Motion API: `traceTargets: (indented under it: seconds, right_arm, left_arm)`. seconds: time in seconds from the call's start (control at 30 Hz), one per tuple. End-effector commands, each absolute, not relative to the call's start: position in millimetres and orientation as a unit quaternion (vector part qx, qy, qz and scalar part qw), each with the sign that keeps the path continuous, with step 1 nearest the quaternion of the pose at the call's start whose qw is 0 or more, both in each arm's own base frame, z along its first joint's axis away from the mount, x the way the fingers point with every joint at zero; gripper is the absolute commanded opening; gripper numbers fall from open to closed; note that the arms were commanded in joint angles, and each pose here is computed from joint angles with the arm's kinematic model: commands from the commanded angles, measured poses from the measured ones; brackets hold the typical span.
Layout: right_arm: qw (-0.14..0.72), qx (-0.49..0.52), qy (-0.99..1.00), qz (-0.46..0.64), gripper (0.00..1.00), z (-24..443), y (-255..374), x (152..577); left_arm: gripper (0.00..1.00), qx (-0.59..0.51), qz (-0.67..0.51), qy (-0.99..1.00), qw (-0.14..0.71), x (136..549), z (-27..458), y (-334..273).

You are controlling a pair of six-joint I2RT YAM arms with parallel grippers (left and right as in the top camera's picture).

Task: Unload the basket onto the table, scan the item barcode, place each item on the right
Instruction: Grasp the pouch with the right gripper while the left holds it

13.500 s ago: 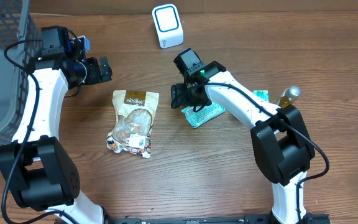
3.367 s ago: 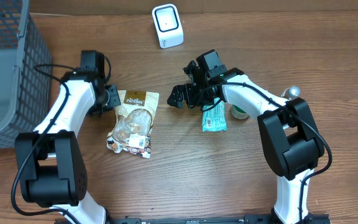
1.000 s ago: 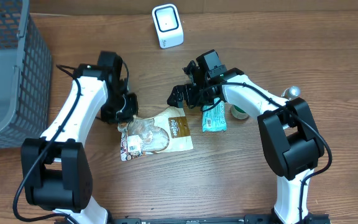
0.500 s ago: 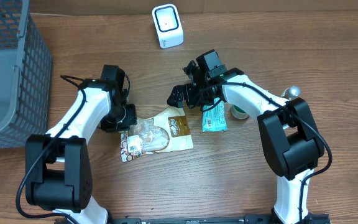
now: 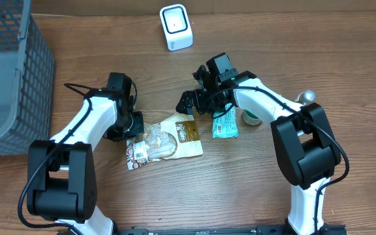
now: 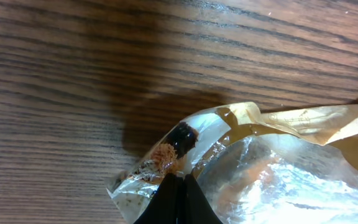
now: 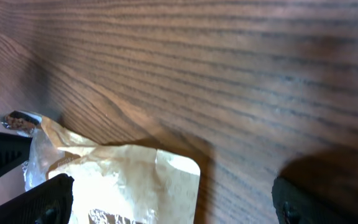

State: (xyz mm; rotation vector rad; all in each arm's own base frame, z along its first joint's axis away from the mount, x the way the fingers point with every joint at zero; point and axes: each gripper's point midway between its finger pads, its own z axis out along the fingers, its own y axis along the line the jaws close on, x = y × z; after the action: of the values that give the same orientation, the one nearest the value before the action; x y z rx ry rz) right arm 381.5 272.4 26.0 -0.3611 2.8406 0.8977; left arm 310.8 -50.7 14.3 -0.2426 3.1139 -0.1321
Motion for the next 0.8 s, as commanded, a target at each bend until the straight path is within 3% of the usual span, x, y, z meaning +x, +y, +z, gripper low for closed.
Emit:
traceTargets:
  seconds: [0.0,0.33,0.77]
  right_arm:
    - [0.046,-0.114,0.950,0.287,1.00,18,267,370]
    - [-0.019,-0.112,0.954,0.277,0.99,-4,274,323]
    - [-0.078,-0.098,0.925,0.359,0.86,-11,296,282]
  left_arm:
    - [0.04,-0.085,-0.037,0.996,0.003,308,10,-50]
    - [0.06,-0.084,-0.037,0.996,0.003,308,10,-50]
    - [0.08,-0.084,-0.037,0.996,0.004,308,10,-50]
